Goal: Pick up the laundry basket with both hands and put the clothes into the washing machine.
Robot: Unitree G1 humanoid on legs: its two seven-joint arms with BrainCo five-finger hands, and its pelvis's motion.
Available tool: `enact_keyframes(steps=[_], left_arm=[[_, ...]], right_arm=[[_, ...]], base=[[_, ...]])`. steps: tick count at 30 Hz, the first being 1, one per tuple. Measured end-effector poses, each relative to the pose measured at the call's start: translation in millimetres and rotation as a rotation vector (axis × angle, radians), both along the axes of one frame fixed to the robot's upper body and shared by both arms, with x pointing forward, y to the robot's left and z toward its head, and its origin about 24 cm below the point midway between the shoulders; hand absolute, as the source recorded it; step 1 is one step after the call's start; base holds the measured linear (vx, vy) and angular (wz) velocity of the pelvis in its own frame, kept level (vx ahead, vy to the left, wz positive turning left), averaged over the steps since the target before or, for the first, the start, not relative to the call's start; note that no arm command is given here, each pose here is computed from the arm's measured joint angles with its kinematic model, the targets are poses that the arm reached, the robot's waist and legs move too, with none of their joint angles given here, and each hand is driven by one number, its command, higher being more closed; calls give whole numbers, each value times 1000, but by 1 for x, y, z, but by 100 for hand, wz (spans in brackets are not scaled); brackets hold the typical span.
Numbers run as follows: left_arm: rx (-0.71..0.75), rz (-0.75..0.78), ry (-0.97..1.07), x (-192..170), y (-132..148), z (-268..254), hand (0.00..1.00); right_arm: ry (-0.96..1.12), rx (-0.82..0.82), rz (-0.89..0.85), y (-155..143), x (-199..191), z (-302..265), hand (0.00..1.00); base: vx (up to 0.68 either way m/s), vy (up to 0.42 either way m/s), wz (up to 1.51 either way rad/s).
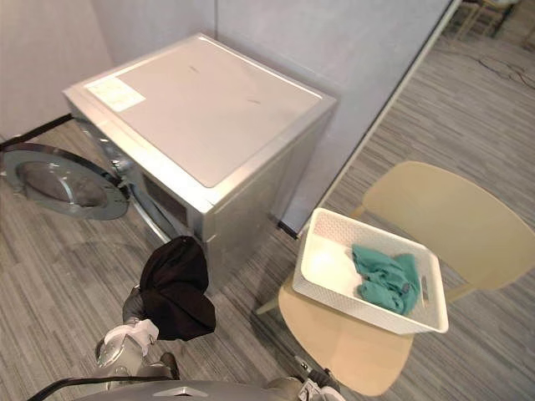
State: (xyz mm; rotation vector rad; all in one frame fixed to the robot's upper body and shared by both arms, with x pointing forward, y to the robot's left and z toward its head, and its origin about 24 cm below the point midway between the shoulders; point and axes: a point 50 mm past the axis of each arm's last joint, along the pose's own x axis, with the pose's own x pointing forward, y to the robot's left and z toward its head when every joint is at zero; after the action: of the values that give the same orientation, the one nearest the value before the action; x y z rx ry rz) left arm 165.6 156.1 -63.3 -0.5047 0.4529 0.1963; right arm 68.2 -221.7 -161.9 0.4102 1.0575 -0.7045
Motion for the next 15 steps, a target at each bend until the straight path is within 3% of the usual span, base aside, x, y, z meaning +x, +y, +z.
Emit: enact_keyframes(steps=[8, 12, 15], left_arm=[[29, -45, 100, -25, -5, -15, 100], [52, -74, 88, -17, -2, -14, 100], [47, -132, 89, -12, -13, -15, 100]], right_arm=[[-71, -53, -41, -18, 3, 9, 0], [-100, 76, -92, 21, 4, 2, 0], [-108, 102, -97, 24, 4, 1, 0]], base=[[1, 123, 54], [11, -19, 49], [18, -147, 41]])
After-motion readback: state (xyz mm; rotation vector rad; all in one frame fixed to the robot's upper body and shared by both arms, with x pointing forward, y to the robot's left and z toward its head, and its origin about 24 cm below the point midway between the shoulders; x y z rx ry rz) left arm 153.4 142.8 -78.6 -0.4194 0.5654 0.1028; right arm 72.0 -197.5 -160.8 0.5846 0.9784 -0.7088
